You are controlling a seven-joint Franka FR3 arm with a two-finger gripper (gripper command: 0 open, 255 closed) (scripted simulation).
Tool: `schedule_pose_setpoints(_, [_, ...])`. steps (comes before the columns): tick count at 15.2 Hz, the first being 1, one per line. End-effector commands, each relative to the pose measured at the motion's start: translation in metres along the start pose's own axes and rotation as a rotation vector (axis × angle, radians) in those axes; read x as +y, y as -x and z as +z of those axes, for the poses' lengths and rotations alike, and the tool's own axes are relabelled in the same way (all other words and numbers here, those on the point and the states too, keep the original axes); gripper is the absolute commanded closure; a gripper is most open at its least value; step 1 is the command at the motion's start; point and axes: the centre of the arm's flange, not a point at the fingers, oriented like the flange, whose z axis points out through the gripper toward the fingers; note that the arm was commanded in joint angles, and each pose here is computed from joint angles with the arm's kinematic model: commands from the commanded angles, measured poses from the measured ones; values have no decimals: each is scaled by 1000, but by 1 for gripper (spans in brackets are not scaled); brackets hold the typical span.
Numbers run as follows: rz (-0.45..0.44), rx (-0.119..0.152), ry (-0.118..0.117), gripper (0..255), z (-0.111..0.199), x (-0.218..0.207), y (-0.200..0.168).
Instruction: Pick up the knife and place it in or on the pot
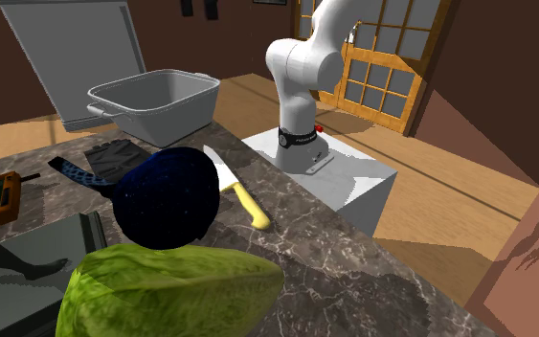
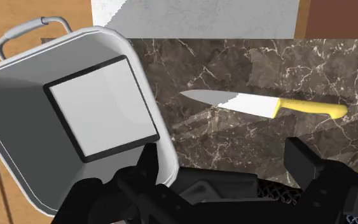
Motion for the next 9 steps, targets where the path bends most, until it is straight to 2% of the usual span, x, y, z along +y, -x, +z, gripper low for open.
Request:
schedule_pose_setpoints(1, [0,0,0,0,0,0,0])
schedule_pose_setpoints(9, [461,-24,-6,0,86,-59,-1])
